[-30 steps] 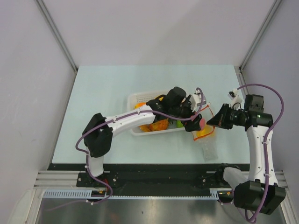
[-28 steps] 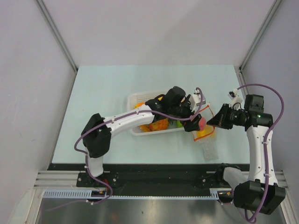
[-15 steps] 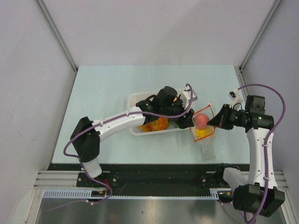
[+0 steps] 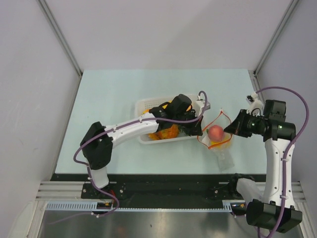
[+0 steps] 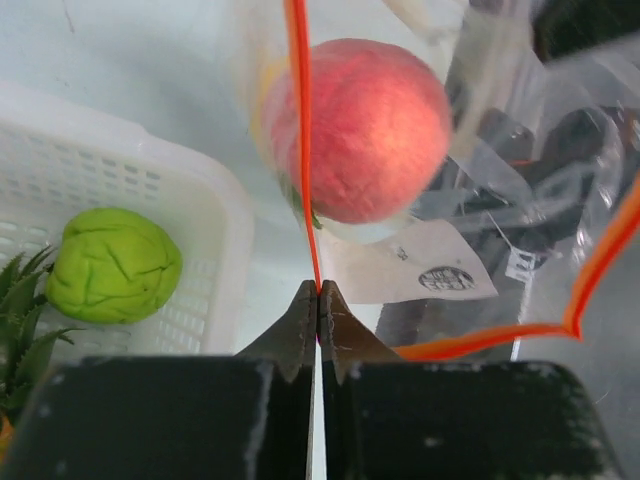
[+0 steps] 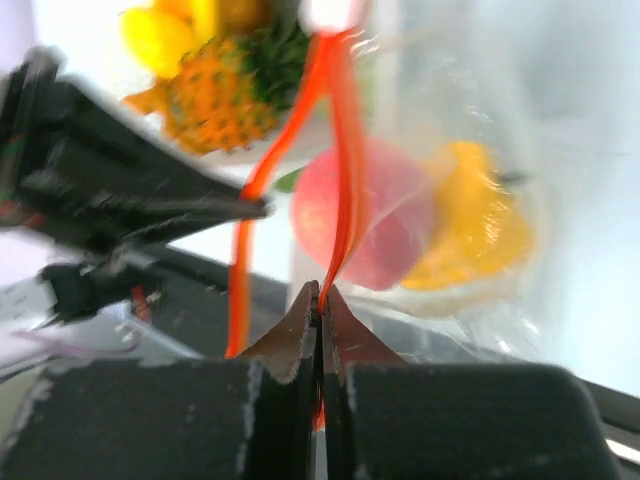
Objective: Place the food in the zip-top bag and seal the zipper
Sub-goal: Adjust the zipper food storage bag at the center of the board, then pick up the fake fruit from the bin.
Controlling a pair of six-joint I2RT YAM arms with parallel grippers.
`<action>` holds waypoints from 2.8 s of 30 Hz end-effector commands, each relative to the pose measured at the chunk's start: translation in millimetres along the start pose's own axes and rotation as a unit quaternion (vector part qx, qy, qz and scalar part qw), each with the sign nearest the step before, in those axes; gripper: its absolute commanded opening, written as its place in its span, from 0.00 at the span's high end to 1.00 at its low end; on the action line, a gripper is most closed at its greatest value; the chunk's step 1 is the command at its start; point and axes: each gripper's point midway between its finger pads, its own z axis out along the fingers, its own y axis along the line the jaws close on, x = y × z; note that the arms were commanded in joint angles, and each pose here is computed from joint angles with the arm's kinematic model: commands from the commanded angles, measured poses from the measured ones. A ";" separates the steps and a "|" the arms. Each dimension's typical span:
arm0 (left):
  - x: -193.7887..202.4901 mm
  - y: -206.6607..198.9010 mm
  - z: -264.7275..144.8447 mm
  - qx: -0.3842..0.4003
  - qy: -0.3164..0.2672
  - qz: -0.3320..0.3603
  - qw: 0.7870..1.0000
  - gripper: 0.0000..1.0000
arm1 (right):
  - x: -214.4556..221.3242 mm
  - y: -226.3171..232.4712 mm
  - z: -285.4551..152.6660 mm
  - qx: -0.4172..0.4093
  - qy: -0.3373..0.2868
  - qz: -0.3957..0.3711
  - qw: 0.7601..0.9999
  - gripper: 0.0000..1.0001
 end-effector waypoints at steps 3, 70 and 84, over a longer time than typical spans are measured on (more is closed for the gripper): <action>-79.5 -73.8 -70.6 0.031 -0.107 0.105 0.988 1.00 | -56.0 -0.9 -60.2 0.126 -0.103 -0.097 0.982 1.00; -92.9 76.5 -54.2 -0.061 -0.101 0.064 0.991 0.32 | -48.5 -60.1 11.5 0.121 -0.037 -0.078 0.989 1.00; -83.2 191.8 -47.7 -0.200 -0.052 0.161 0.965 0.10 | -65.5 -53.3 23.9 0.081 -0.032 -0.059 0.994 1.00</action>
